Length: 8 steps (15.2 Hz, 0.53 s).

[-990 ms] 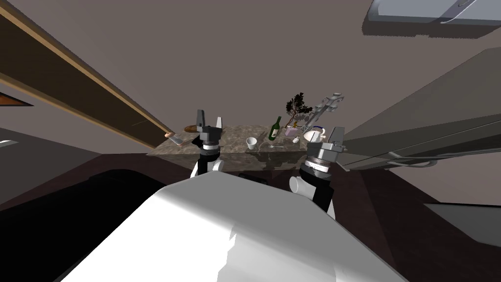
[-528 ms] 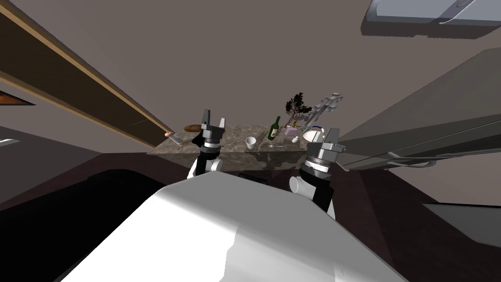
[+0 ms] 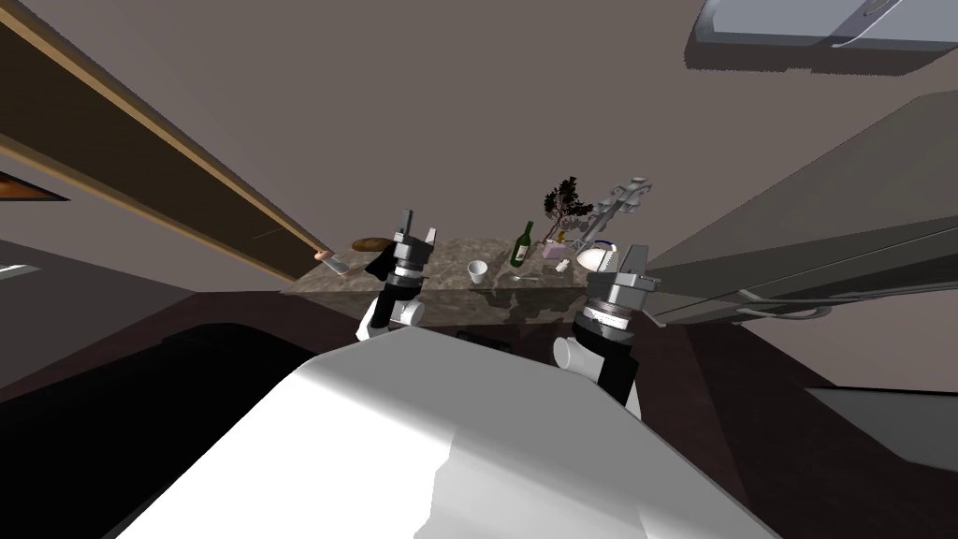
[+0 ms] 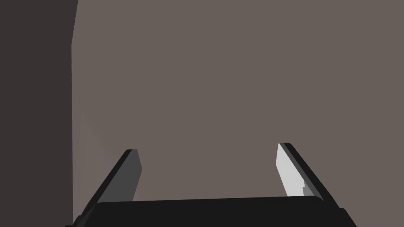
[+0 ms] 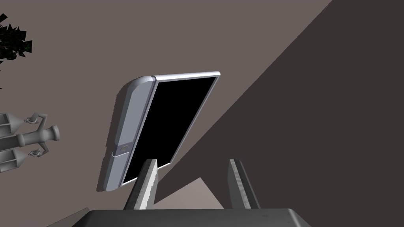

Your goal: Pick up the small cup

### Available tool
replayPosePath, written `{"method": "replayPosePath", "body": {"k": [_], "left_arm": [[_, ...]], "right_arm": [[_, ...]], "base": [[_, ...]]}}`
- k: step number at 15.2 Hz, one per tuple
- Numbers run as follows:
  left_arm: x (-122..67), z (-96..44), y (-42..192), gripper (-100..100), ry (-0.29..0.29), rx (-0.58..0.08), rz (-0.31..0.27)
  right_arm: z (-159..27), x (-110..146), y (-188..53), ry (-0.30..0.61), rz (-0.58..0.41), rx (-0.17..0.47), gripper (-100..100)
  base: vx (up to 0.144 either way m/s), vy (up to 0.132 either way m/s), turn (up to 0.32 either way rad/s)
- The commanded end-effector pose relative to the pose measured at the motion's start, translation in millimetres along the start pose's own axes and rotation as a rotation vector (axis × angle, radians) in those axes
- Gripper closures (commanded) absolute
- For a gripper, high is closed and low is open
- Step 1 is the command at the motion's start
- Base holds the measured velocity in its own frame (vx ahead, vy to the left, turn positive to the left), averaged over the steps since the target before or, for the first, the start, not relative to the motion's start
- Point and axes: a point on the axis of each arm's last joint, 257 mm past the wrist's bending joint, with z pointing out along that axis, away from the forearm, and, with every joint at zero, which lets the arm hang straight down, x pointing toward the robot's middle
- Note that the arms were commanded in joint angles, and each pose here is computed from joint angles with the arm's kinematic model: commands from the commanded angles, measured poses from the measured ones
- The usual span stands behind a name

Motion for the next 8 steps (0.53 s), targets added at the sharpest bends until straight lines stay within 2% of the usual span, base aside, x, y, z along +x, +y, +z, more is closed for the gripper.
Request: {"method": "replayPosePath", "body": {"k": [1, 5, 7, 8], "left_arm": [[-0.4, 1.3, 8, -100, -0.001, -0.034, -0.006], [1.0, 7.5, 21, -100, 0.014, -0.095, -0.042], [-0.4, 6.3, 32, -100, 0.008, -0.137, -0.041], [-0.4, 6.3, 32, -100, 0.008, -0.137, -0.041]], "right_arm": [[0.0, 0, 0, 0.000, 0.000, 0.000, 0], [0.0, 0, 0, 0.000, 0.000, 0.000, 0], [0.0, 0, 0, 0.000, 0.000, 0.000, 0], [0.0, 0, 0, 0.000, 0.000, 0.000, 0]], "base": [[-0.009, -0.024, 0.001], [-0.010, -0.026, -0.005], [-0.010, -0.029, -0.007], [-0.006, -0.014, 0.002]]}}
